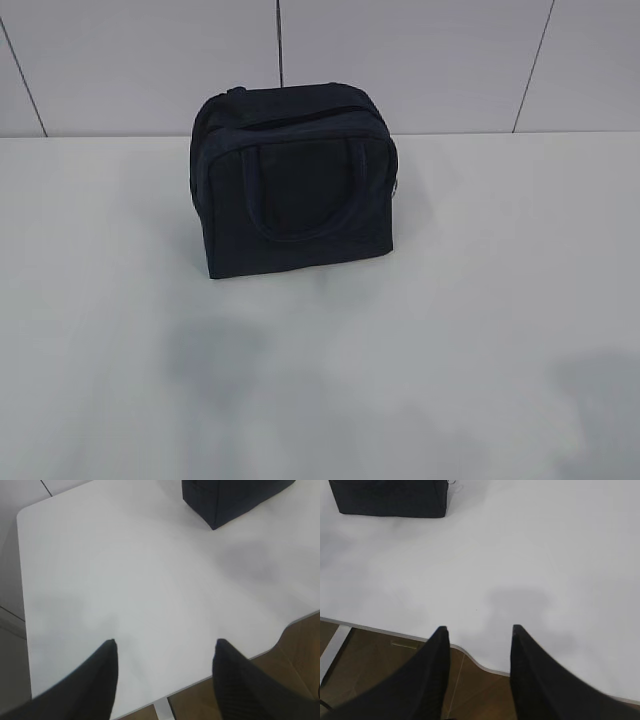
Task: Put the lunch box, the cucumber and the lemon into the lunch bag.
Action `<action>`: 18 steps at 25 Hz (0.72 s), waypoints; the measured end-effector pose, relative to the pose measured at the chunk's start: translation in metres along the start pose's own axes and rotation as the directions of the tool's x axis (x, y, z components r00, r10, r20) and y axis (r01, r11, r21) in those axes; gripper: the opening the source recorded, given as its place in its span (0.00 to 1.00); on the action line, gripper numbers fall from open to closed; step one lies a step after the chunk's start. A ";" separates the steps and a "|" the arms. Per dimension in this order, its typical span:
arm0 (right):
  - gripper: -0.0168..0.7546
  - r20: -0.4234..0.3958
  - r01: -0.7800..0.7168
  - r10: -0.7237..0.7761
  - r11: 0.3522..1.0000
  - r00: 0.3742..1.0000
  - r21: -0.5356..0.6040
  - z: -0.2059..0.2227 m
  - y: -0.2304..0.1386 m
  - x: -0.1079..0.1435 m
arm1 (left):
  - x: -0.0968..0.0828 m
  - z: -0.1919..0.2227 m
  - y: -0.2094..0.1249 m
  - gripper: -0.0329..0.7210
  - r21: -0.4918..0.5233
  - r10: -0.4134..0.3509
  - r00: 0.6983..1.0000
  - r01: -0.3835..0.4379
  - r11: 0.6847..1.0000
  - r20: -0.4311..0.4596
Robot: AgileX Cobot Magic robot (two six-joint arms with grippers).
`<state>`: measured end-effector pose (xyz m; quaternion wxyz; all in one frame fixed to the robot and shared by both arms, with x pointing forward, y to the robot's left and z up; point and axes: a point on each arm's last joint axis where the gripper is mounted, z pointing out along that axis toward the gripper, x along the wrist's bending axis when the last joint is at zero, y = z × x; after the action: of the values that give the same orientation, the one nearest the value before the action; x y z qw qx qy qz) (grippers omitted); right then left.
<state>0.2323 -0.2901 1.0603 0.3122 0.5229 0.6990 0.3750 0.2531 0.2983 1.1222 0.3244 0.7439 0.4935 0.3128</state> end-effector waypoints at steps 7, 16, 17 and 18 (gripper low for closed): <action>0.43 0.005 -0.005 0.006 0.999 1.000 -0.032 0.000 -0.012 0.001 | -0.003 0.004 -0.014 0.62 -0.027 -0.069 0.998 0.069 0.997 -0.003; 0.43 0.005 -0.007 0.007 1.000 1.000 -0.026 0.001 -0.013 0.001 | -0.006 0.006 -0.033 0.62 -0.134 -0.160 0.987 0.158 0.978 -0.003; 0.43 0.004 -0.006 0.006 1.000 1.000 -0.026 0.001 -0.013 0.001 | -0.007 0.008 -0.036 0.62 -0.137 -0.180 0.984 0.179 0.974 0.000; 0.43 0.004 -0.006 0.006 1.000 1.000 -0.026 0.001 -0.013 0.001 | -0.007 0.010 -0.039 0.62 -0.134 -0.187 0.982 0.185 0.973 0.001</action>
<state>0.2259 -0.2910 1.0484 0.3190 0.5217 0.6918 0.3840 0.2376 0.3017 1.0845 0.3986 0.6692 0.5407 0.3178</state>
